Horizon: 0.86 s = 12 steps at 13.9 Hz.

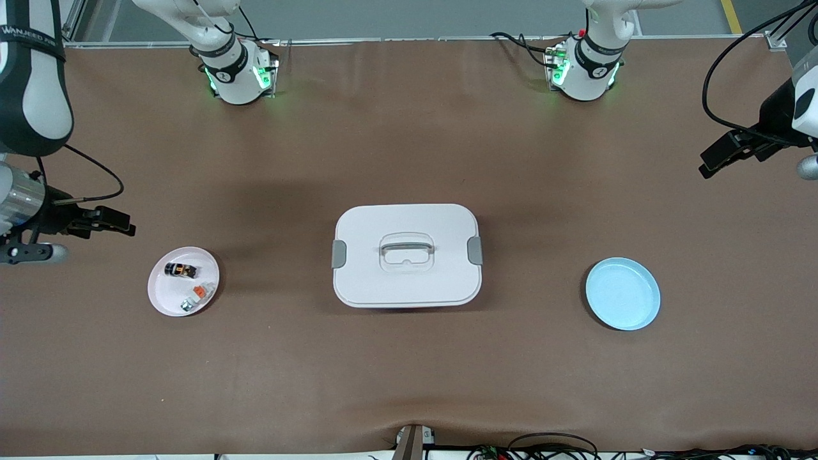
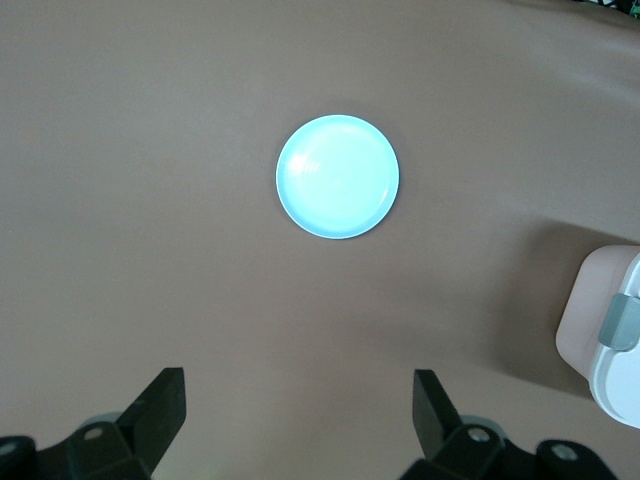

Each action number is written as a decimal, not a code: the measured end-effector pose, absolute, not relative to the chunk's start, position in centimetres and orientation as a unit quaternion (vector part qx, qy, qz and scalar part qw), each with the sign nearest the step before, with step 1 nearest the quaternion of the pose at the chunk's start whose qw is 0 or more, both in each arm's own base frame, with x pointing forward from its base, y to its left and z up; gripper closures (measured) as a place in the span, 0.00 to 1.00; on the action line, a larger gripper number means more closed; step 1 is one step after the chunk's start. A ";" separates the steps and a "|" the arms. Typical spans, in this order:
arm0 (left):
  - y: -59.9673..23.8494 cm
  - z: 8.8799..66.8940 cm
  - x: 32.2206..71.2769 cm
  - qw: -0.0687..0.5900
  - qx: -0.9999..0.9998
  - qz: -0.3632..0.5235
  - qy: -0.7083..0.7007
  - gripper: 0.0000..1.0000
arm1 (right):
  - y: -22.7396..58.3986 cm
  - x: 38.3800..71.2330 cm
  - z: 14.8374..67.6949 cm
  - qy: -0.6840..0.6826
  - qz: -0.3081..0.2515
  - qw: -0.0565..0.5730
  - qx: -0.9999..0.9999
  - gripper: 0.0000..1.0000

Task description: Transfer orange switch to right arm and place

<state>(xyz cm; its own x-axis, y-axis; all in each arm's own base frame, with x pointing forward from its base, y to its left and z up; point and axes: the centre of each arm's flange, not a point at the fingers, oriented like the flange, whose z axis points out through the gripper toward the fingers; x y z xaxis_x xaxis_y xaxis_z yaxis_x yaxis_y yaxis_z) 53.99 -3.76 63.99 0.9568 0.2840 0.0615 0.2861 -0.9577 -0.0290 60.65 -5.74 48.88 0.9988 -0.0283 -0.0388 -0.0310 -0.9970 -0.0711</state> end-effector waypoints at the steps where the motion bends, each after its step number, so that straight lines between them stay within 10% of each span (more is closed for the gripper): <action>1: -3.7 64.0 54.0 0.019 -0.989 -0.029 -0.144 0.00 | -5.3 60.8 49.4 0.026 0.016 0.035 -0.999 0.00; 12: -3.5 64.4 54.0 0.018 -0.989 -0.033 -0.146 0.00 | -2.7 59.5 54.7 0.041 0.017 0.033 -0.998 0.00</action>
<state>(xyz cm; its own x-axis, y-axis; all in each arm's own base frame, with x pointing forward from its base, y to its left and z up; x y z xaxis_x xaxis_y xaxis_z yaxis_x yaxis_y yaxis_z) 54.01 -3.51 64.41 0.9550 0.2883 0.0697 0.2906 -0.9565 -0.0259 59.49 -2.65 54.68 0.9960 -0.0809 -0.0376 -0.0832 -0.9944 -0.0647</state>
